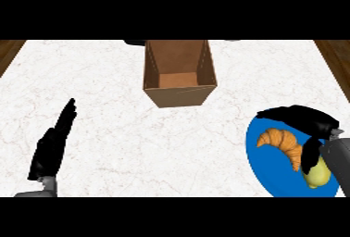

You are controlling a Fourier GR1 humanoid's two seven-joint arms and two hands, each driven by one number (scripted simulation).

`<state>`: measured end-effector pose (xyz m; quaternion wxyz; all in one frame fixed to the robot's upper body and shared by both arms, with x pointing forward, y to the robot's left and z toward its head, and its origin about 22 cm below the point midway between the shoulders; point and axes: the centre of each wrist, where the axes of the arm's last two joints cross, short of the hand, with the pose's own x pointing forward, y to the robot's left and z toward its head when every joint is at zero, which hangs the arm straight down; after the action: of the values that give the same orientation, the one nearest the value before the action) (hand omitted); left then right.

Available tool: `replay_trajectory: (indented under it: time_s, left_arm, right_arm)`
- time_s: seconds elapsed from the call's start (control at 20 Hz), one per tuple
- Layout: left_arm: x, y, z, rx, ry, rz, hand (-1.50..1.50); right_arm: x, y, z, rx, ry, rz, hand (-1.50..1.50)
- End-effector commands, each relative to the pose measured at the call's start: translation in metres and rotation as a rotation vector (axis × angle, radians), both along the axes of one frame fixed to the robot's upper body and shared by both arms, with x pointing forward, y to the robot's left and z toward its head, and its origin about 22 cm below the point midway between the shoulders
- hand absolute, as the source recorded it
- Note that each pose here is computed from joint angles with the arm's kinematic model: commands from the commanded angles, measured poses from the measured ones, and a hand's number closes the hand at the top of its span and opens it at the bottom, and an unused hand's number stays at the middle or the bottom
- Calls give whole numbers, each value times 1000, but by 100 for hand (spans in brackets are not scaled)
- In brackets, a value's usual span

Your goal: Pick the croissant from the plate and place it in the cardboard box

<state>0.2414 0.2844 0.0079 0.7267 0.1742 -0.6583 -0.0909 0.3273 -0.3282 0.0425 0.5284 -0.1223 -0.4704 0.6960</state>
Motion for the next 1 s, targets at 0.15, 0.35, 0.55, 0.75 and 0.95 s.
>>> replay_trajectory:
  time_s: [0.15,0.35,0.55,0.75,0.95]
  left_arm:
    - [12,-15,-8,13,-3,-7,0]
    - [5,0,-1,-10,0,13,0]
    - [1,-8,-4,1,-13,-39,0]
    - [16,-28,7,-13,-44,-132,0]
    - [15,-27,17,-1,-59,-148,0]
  right_arm:
    - [10,7,-7,33,-95,34,150]
    - [-1,1,-14,50,-238,5,150]
    - [48,3,4,62,-312,74,150]
    - [84,12,65,0,-411,152,150]
    - [97,0,76,26,-470,165,150]
